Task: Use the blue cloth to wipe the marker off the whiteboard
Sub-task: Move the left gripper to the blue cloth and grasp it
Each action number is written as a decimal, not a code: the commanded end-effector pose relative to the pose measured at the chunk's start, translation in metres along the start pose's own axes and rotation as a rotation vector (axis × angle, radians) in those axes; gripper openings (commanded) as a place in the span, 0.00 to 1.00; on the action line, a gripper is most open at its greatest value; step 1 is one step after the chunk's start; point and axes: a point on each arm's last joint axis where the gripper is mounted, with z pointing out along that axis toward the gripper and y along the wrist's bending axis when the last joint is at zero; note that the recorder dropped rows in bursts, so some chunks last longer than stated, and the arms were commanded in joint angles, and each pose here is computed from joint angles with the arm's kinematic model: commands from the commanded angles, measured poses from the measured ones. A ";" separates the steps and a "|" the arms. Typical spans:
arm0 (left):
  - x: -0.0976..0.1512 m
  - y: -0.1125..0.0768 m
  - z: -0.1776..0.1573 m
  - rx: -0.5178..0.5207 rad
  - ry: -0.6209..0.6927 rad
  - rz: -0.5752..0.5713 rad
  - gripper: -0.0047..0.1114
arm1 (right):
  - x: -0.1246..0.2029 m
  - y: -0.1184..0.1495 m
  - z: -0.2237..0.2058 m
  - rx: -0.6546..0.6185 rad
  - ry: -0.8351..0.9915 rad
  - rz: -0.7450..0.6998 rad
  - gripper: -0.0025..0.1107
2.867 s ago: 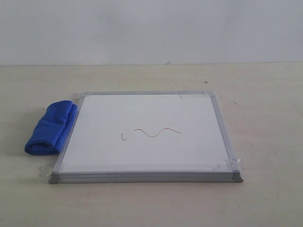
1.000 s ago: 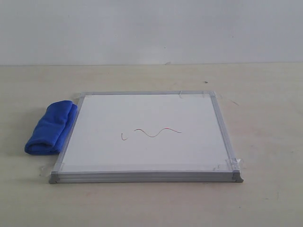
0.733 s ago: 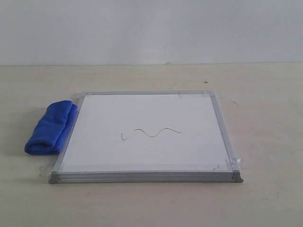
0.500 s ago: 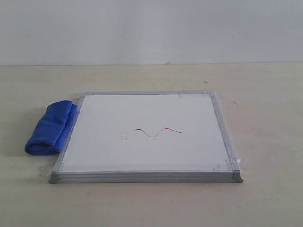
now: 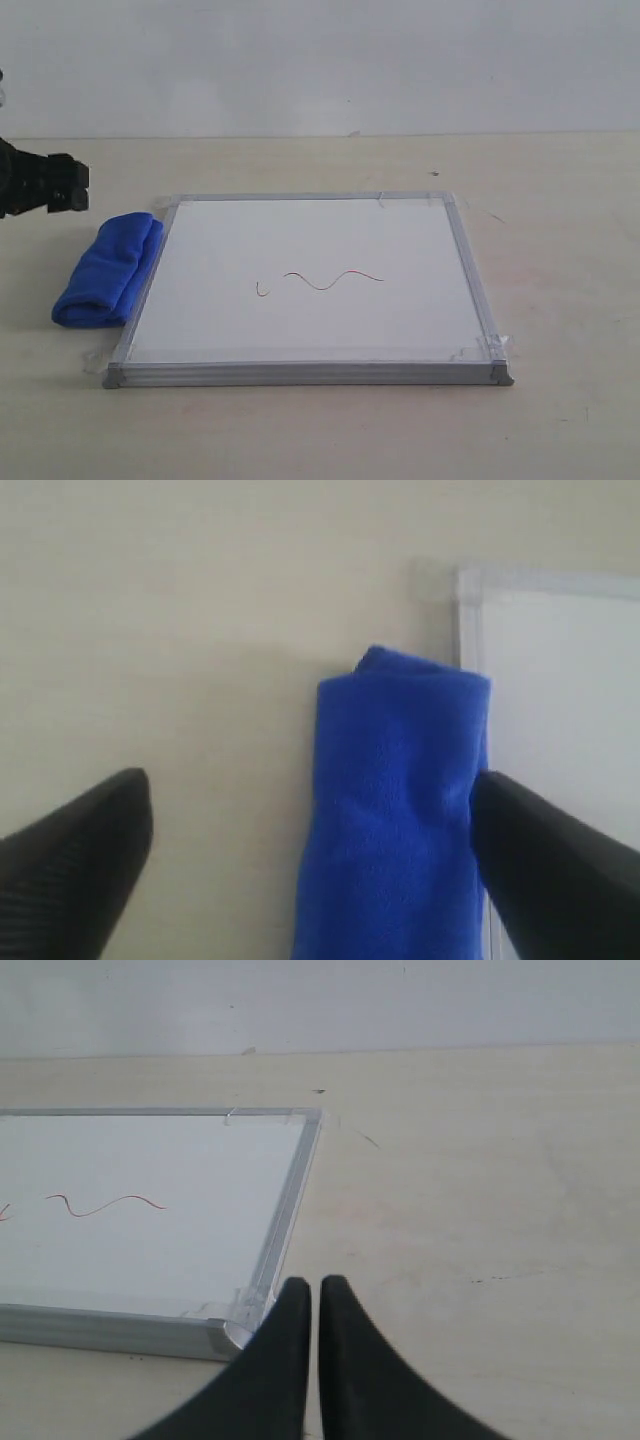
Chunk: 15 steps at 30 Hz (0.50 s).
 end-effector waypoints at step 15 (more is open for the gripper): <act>0.043 -0.034 0.074 0.057 0.171 0.163 0.76 | -0.001 0.000 0.000 0.002 -0.009 -0.004 0.02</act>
